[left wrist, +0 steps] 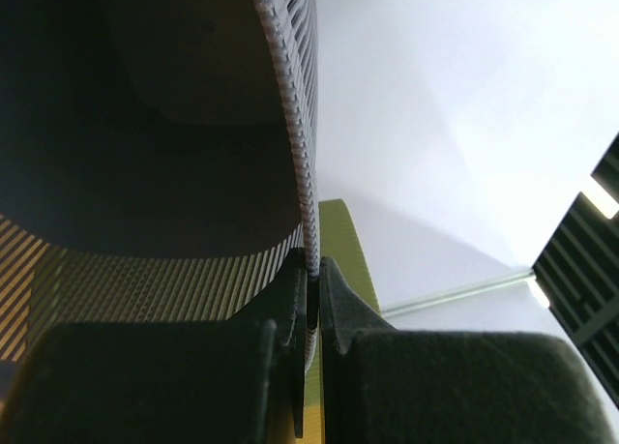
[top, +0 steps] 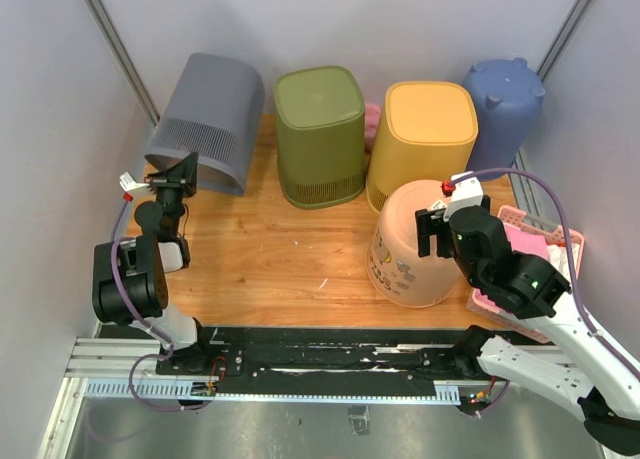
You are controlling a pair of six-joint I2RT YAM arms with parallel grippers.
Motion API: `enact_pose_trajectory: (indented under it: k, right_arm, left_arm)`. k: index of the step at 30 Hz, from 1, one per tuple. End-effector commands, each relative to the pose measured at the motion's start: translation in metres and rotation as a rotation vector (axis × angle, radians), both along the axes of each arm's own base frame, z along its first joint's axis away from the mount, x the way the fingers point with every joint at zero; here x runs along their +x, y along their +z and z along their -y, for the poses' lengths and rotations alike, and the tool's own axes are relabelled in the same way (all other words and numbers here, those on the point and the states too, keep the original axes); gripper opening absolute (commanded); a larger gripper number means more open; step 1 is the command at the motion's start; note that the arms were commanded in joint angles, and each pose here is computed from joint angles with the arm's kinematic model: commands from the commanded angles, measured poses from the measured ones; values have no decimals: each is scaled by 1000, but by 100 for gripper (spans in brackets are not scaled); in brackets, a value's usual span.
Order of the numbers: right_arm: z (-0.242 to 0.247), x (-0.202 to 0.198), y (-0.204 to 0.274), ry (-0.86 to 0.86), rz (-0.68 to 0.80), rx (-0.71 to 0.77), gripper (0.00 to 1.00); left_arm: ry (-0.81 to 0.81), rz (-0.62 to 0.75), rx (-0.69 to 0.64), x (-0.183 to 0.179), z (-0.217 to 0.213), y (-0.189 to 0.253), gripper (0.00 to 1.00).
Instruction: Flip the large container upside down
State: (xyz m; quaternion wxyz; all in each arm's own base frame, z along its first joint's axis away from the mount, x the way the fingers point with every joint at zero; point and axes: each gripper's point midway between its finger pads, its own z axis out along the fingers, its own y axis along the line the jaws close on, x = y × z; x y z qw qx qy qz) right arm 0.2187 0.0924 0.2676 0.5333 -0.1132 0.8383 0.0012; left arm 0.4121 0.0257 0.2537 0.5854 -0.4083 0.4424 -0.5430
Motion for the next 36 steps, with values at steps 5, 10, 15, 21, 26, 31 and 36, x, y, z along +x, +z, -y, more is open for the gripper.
enact_pose_trajectory:
  k: [5, 10, 15, 21, 26, 31, 36]
  right_arm:
    - [7, -5, 3, -14, -3, 5, 85]
    - [4, -4, -1, -7, -18, 1, 85]
    - [1, -3, -4, 0, -27, 4, 85]
    - [-5, -1, -4, 10, -32, 13, 85]
    - [-9, 2, -5, 22, -38, 15, 85]
    - [-15, 3, -6, 35, -45, 21, 85]
    - [-19, 4, -6, 46, -45, 32, 85]
  left_arm:
    - [12, 181, 63, -66, 17, 9, 0]
    - [58, 42, 50, -91, 18, -39, 0]
    - [55, -36, 40, -104, 22, -62, 0]
    - [51, -140, -9, -124, 28, -92, 0]
    - [57, -246, -48, -140, 30, -120, 0]
    - [89, -382, -24, -138, 25, -149, 0]
    - [208, -525, 2, -137, 3, -158, 0]
